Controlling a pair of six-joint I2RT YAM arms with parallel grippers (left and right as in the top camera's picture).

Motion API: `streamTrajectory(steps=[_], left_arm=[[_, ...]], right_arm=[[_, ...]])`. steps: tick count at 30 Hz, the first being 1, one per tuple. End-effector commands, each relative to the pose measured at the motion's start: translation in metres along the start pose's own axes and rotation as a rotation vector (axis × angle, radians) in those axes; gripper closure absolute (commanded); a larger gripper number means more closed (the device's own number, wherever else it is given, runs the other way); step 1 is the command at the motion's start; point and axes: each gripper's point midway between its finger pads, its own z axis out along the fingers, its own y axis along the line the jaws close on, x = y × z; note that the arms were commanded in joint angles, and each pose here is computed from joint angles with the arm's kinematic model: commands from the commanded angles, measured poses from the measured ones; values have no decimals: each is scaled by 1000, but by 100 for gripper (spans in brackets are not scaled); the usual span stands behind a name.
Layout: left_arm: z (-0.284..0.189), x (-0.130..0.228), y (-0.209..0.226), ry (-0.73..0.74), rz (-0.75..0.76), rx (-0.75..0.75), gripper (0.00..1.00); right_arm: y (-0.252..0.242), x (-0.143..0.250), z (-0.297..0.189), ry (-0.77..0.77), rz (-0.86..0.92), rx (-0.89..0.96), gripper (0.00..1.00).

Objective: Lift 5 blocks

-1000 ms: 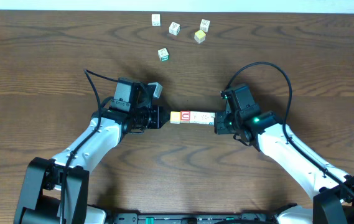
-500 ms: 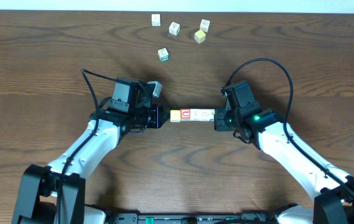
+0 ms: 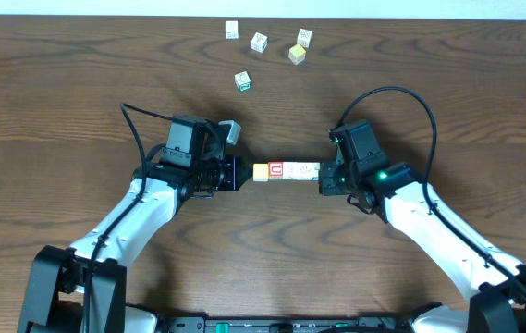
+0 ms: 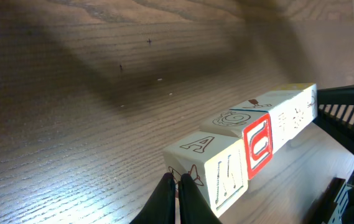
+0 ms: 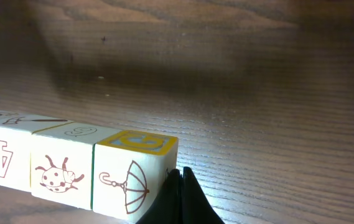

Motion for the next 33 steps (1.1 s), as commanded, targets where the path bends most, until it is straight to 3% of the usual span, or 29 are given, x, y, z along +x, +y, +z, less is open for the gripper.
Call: streamTrajectory(steps=[1, 33], left_arm=[[-7, -1, -77, 53, 112, 285, 93], [-13, -11, -87, 47, 116, 290, 93]], right_arm=[[109, 9, -42, 60, -137, -460, 99], [111, 3, -52, 33, -142, -461, 99]])
